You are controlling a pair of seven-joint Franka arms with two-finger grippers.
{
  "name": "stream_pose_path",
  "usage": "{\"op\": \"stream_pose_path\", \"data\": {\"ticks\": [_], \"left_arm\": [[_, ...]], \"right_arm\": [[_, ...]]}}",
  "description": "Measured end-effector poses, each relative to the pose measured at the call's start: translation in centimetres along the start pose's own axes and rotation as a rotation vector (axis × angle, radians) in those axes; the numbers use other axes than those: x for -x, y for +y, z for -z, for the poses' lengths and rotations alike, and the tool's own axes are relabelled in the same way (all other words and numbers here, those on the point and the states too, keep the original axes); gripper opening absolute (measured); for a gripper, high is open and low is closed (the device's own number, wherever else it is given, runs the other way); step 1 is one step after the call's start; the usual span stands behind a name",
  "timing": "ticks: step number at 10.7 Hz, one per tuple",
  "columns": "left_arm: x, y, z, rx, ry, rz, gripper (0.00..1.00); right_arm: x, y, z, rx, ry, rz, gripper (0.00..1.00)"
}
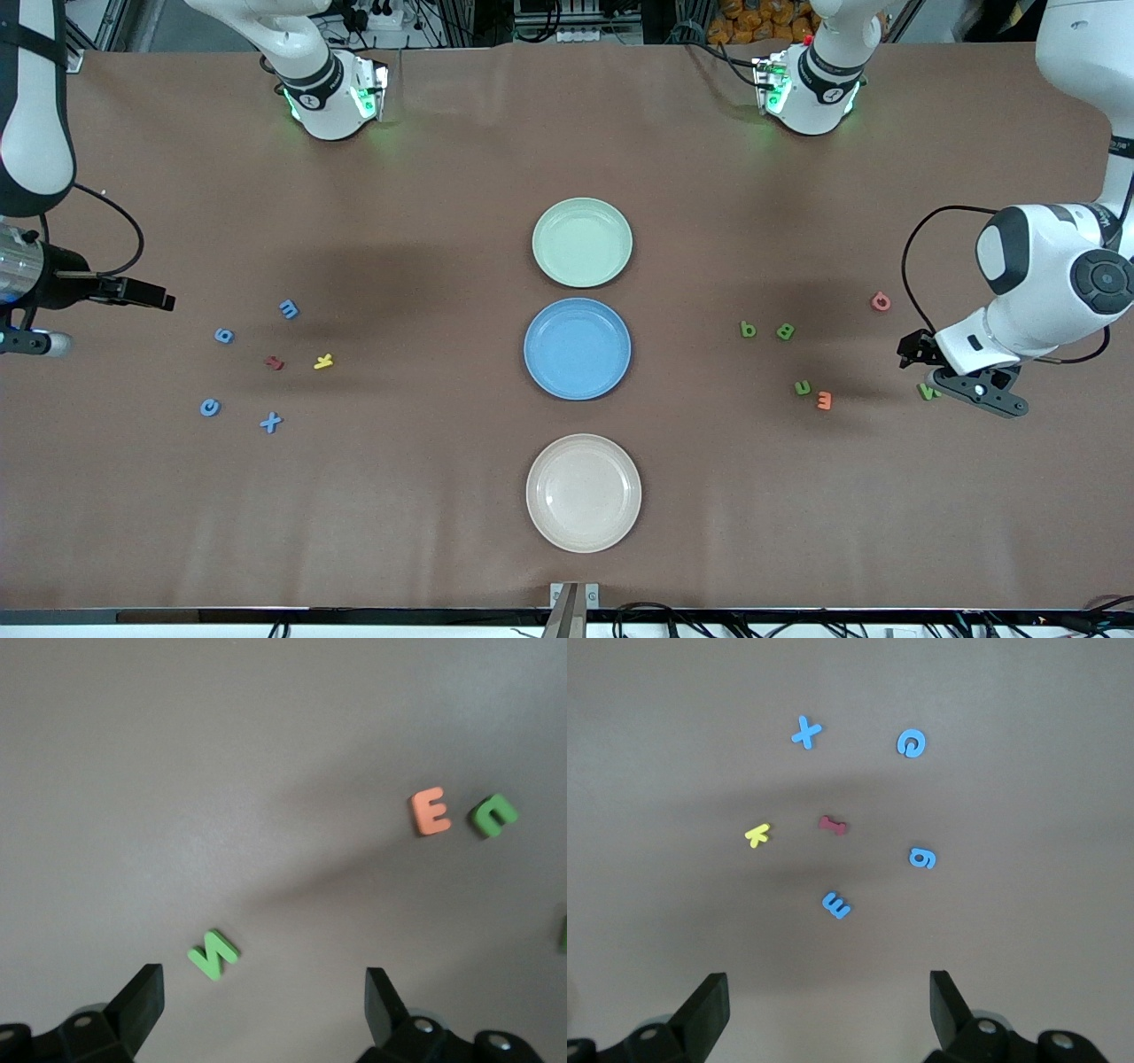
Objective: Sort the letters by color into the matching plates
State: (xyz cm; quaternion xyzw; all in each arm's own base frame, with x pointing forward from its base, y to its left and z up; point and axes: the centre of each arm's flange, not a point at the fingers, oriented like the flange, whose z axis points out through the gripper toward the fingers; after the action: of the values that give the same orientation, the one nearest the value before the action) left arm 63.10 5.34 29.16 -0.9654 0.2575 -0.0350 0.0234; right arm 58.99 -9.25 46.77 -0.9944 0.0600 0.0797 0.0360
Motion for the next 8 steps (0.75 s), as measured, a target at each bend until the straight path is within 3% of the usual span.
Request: {"op": "stream_pose_path", "data": {"ticks": [1, 4, 8], "left_arm": [[0.4, -0.9, -1.0, -0.003, 0.017, -0.064, 1.0], [2.5, -3.7, -4.3, 0.004, 0.032, -0.28, 1.0], [3.5, -4.1, -6.7, 0.034, 0.015, -0.493, 1.0]], "right_arm": [[0.1, 0.7, -0.3, -0.002, -0.004, 0.02, 1.0], [-0.5, 1.1, 0.2, 0.003, 0.052, 0.124, 1.0], [-1.3, -2.5, -1.9, 0.005, 0.033, 0.224, 1.0]]}}
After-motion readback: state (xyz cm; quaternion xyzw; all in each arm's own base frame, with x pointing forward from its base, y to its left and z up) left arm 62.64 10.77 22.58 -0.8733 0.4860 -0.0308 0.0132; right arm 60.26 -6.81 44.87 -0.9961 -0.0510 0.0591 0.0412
